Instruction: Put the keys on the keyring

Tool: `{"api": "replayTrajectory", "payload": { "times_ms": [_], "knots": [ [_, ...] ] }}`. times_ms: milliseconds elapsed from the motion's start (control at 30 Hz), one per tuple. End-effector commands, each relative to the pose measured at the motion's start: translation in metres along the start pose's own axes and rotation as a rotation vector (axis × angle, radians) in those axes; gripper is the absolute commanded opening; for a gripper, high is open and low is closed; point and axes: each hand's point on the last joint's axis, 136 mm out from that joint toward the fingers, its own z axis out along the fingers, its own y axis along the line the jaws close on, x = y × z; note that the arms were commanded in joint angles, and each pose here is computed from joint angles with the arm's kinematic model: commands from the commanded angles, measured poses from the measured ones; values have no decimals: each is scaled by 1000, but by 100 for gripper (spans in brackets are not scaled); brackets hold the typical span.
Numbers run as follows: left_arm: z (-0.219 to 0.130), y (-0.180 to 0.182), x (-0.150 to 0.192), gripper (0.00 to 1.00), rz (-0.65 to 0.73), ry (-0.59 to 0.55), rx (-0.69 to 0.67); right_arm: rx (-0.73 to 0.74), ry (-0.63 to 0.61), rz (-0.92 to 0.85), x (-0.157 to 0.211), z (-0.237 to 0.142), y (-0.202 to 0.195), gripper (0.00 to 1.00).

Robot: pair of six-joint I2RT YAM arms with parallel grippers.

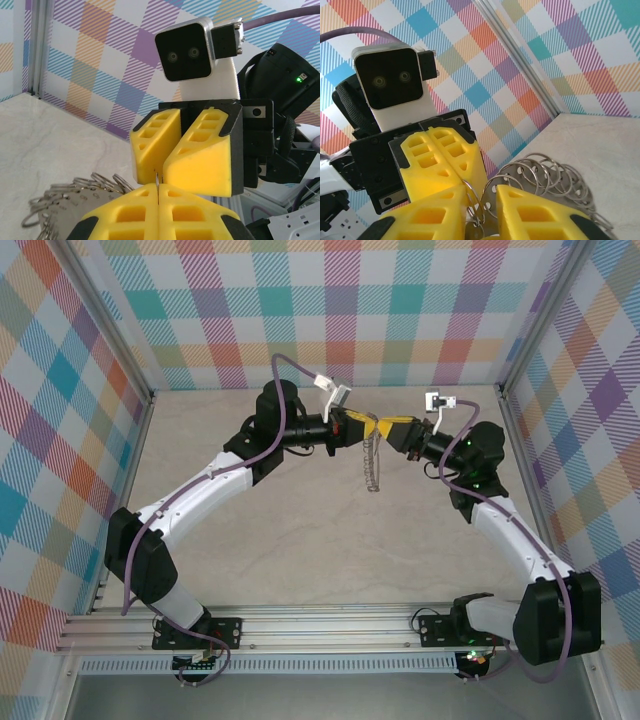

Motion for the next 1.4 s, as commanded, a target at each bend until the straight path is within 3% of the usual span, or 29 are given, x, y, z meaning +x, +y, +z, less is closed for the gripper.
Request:
{"api": "replayTrajectory", "payload": {
  "times_ms": [0,133,400,567,667,933,1100,1367],
  "knots": [
    [-9,-20,-35,0,71,-81,44,-50,6,-23,-3,3,8,25],
    [-8,-20,-34,0,69,-81,47,-51,8,-19,-2,3,8,22],
    [-7,-19,-33,0,59,-78,43,-41,0,-16,-3,3,5,0],
    [-10,-8,-33,0,38,-95,-29,-11,-3,6,-3,3,-1,0],
    [-17,0,-36,12,36,-119,-96,25,8,16,0,3,-9,0],
    [-48,24,-52,60,59,-161,-269,82,95,52,12,4,-22,0],
    [-67,49,-61,99,47,-181,-381,59,163,37,11,6,-11,0],
    [-84,92,-60,100,45,-81,-548,40,240,38,11,14,-15,0]
  ]
}}
